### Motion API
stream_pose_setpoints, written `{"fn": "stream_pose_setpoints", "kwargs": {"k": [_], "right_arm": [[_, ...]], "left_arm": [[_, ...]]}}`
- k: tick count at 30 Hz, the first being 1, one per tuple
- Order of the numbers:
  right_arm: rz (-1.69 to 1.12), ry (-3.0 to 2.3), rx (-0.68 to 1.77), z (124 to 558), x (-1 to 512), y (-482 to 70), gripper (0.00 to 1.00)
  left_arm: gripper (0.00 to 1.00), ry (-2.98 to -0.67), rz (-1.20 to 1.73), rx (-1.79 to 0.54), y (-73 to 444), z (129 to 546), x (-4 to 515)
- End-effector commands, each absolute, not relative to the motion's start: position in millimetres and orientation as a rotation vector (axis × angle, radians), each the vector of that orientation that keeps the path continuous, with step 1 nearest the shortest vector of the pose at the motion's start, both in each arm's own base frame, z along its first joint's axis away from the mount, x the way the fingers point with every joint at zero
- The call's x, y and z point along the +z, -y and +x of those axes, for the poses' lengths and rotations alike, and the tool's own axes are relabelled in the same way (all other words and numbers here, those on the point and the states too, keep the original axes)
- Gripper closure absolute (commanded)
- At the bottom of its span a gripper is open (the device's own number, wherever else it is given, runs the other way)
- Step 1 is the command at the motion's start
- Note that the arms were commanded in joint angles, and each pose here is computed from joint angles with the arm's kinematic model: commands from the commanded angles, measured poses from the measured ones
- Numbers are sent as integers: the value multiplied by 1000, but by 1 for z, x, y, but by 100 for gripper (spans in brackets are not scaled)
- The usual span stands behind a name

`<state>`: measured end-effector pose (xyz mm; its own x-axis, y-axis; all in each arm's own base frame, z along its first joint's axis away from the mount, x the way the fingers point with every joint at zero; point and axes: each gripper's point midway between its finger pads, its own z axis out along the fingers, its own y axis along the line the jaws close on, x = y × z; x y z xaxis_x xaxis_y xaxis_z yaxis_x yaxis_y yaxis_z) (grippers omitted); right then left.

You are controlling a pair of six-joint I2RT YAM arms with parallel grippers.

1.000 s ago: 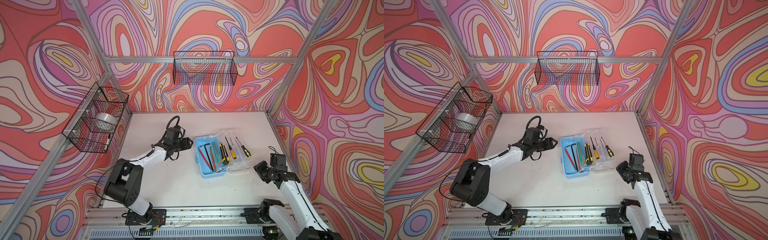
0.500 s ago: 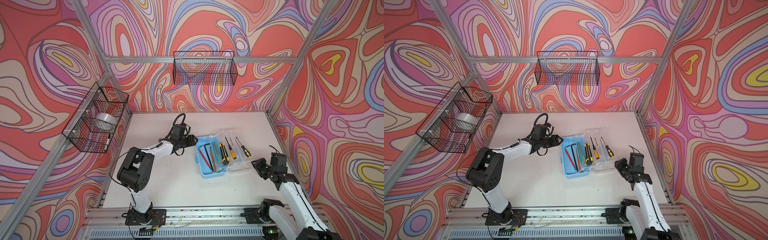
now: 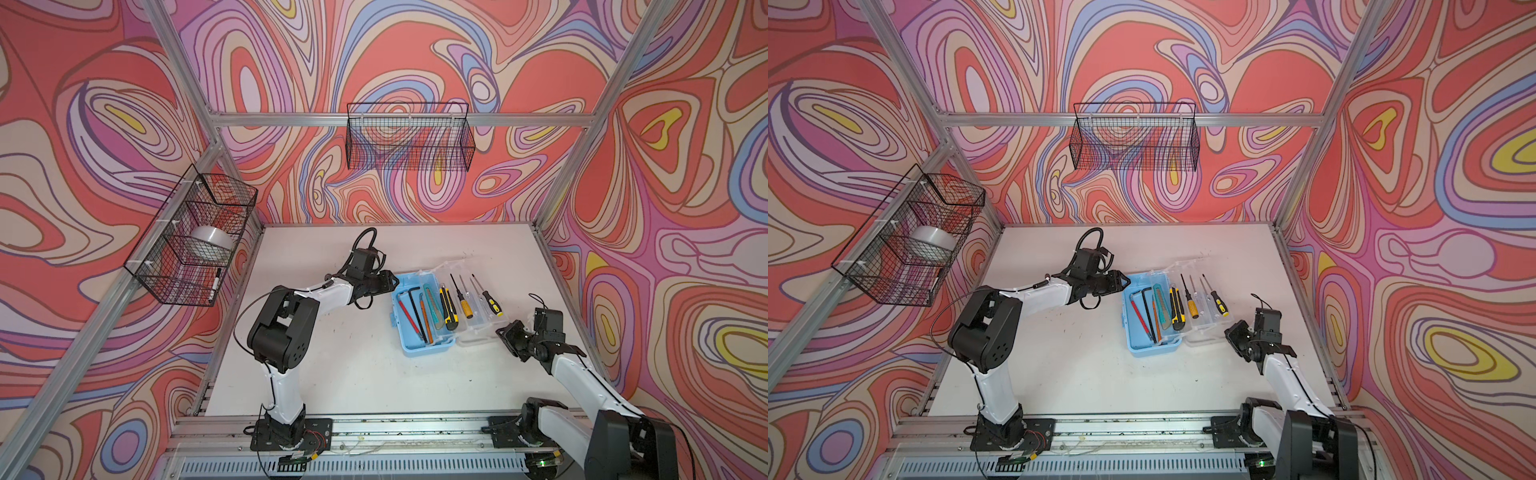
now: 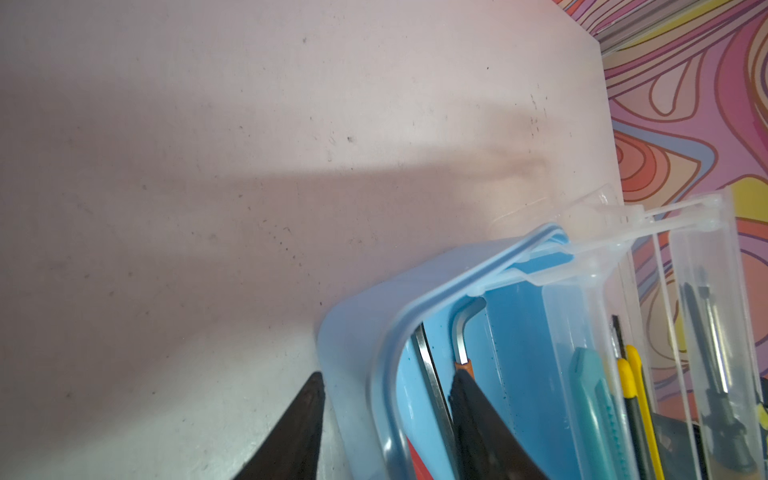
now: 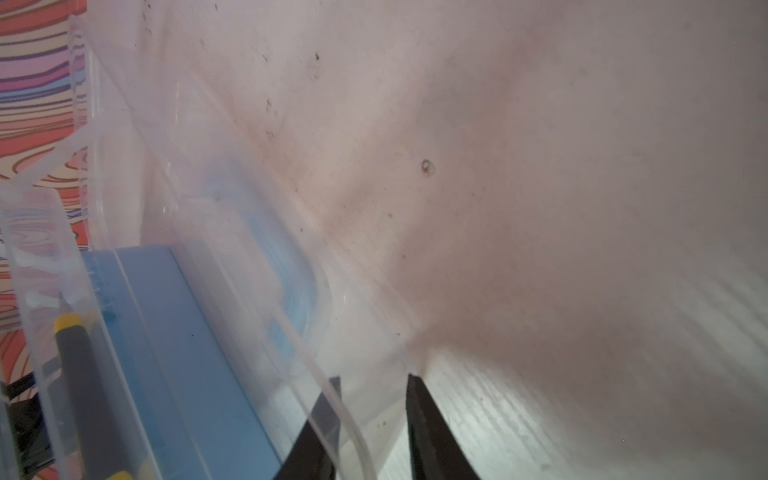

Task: Pack the tool kit
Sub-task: 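Move the left gripper to the box rim while the right reaches the lid, then lift the clear lid edge with the right gripper while the left steadies the box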

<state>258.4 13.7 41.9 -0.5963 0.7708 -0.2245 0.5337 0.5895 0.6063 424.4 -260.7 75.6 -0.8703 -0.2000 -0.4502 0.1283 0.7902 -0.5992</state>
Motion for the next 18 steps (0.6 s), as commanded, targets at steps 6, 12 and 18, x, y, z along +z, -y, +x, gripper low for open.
{"fn": "stream_pose_setpoints", "kwargs": {"k": [6,12,18], "right_arm": [[931,-2308,725,271,54,-19,94],[900,-2302,727,272,58,-19,100],[827,-2260,693,272,85,-17,100]], "left_arm": [[58,-2502,-66,-913,273,430,62],[67,-2490,-66,-888,270,431,66],[75,-2490,-59,-858,268,433,72]]}}
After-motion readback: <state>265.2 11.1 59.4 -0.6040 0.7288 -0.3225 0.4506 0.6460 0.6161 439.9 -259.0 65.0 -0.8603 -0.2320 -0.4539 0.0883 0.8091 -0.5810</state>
